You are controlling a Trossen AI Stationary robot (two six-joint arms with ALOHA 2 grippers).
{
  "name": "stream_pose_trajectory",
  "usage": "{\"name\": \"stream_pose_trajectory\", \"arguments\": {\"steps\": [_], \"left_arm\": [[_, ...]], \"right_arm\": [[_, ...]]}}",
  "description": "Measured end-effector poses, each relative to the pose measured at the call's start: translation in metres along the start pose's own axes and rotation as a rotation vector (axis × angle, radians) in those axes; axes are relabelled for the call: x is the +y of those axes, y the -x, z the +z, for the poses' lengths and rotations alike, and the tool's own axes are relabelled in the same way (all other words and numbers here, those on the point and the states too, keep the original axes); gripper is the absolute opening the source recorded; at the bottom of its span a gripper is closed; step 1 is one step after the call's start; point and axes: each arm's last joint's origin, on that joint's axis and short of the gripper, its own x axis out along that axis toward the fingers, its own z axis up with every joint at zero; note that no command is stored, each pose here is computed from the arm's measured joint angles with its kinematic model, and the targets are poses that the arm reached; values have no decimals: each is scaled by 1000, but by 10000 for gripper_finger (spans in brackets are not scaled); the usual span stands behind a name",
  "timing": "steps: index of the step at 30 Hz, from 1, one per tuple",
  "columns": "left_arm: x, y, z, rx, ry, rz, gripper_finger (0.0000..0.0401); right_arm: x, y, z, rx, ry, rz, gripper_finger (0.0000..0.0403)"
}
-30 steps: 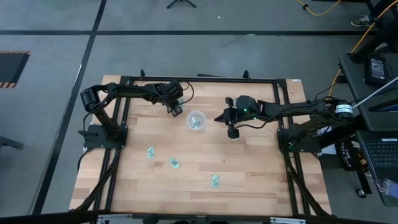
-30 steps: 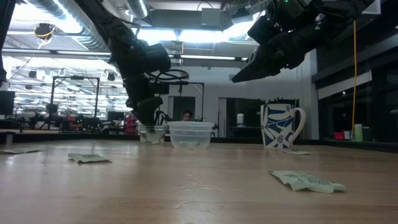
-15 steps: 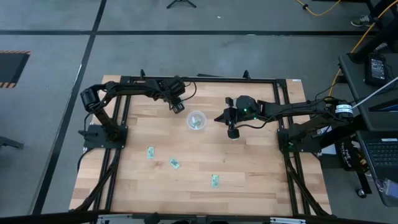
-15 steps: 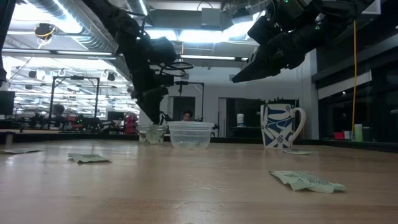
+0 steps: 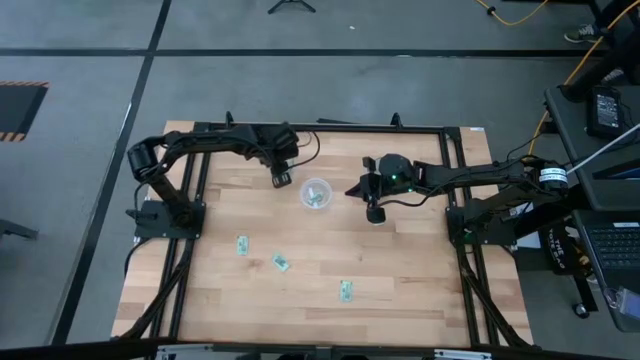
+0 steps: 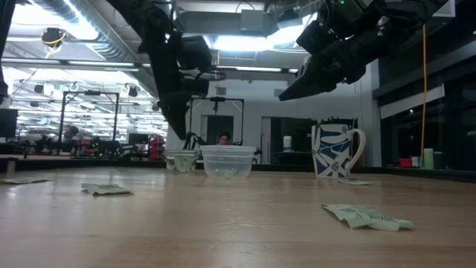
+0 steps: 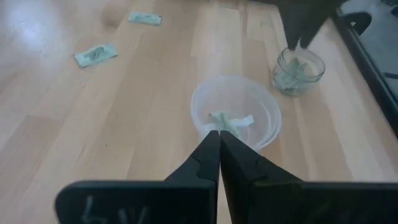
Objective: Pick and place Stevia / Truvia into bins
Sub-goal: Put the stevia packet into the transparent container
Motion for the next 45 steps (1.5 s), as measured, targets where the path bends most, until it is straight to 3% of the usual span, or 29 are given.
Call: {"name": "stream_pose_trajectory", "arguments": {"steps": [6, 13, 18, 26, 37, 41, 45], "left_arm": [[-13, 38, -5, -74, -13, 4, 9], [-33, 68, -38, -264, 48, -23, 1], [-55, 60, -73, -436, 125, -91, 2], [-88, 37, -106, -705, 59, -222, 3], [-117, 31, -121, -731, -26, -333, 1], [-122, 33, -122, -742, -106, -327, 4], [-123, 34, -121, -771, -144, -319, 4]], "right_arm": [[2, 0, -6, 62, -5, 17, 16], [3, 1, -10, 105, -13, 29, 16], [4, 1, -13, 139, -18, 39, 16], [6, 2, -19, 194, -51, 52, 17], [38, 1, -20, 315, -78, -60, 5], [55, 2, -22, 359, -144, -28, 5], [68, 5, -25, 409, -197, -86, 3]]}}
